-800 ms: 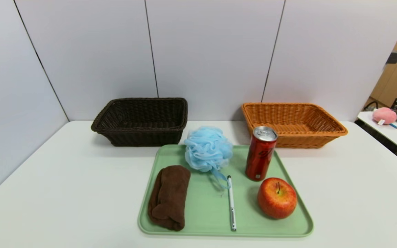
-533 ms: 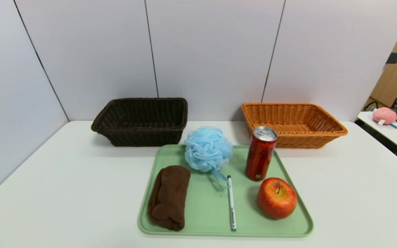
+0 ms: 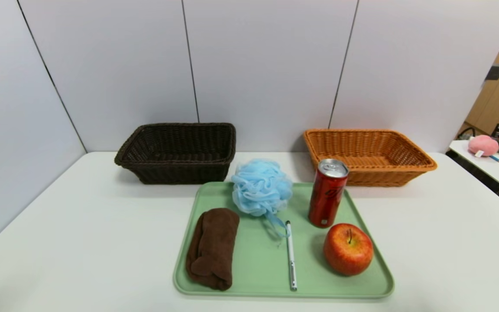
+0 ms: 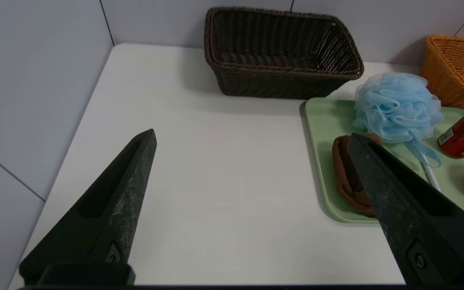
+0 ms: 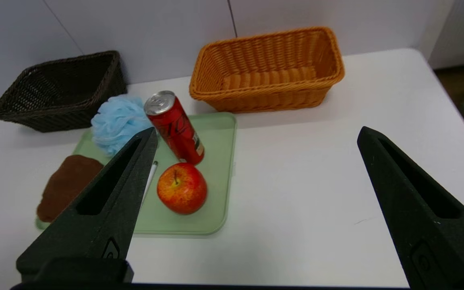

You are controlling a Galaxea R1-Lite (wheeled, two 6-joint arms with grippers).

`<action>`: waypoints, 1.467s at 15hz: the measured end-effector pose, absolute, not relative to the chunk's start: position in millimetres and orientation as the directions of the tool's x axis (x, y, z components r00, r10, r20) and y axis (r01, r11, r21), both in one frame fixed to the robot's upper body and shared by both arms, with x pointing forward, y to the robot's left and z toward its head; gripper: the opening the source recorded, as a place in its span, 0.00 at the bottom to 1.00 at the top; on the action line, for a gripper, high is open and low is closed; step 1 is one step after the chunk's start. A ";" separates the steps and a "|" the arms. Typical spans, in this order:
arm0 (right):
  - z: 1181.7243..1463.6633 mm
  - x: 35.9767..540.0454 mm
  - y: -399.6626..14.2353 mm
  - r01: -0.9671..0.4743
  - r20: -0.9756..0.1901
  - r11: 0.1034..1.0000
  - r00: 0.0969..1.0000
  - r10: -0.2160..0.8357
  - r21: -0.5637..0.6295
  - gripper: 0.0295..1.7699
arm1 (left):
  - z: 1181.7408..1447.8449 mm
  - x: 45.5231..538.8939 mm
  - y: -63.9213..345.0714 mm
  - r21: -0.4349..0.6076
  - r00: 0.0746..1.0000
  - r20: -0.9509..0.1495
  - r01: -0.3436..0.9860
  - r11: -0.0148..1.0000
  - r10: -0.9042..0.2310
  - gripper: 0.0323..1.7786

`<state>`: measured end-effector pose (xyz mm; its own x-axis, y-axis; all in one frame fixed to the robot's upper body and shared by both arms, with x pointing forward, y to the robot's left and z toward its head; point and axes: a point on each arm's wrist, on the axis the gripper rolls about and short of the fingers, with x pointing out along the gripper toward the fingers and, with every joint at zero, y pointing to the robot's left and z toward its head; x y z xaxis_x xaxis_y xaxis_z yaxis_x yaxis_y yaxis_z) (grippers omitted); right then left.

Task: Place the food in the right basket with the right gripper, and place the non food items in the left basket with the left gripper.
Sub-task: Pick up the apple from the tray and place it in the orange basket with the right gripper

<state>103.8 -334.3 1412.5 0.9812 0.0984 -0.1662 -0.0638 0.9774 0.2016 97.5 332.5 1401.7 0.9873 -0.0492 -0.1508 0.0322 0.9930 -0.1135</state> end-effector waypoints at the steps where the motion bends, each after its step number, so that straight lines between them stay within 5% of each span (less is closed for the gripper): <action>1: 1425.5 122.6 -333.8 -0.066 -0.225 0.972 0.967 0.118 0.227 0.97 | 1409.7 112.6 332.4 -0.134 0.972 -0.228 0.021 0.991 -0.051 0.95; 5: 1447.1 203.0 -321.4 -0.084 -0.484 0.959 0.850 0.210 0.269 0.97 | 1411.7 161.1 327.6 -0.180 0.904 -0.408 0.060 0.982 -0.130 0.95; 10: 1410.4 258.5 -260.6 -0.087 -0.786 0.952 0.545 0.292 0.294 0.97 | 1398.9 204.6 305.9 -0.212 0.825 -0.516 0.136 0.968 -0.230 0.95; 16: 1357.7 291.1 -183.0 -0.071 -0.907 0.989 0.394 0.147 0.129 0.97 | 1376.9 227.5 275.1 -0.186 0.752 -0.623 0.123 0.975 -0.214 0.95; 22: 1321.9 315.0 -163.7 -0.058 -0.949 0.998 0.312 0.047 0.030 0.97 | 1375.0 229.1 269.8 -0.181 0.742 -0.627 0.157 0.971 -0.237 0.95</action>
<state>315.0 -163.7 1321.9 0.3124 0.0471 -0.9488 -0.0580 0.9979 0.0305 229.1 269.8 1375.0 0.7418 -0.2368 -0.6274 0.1568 0.9709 -0.1810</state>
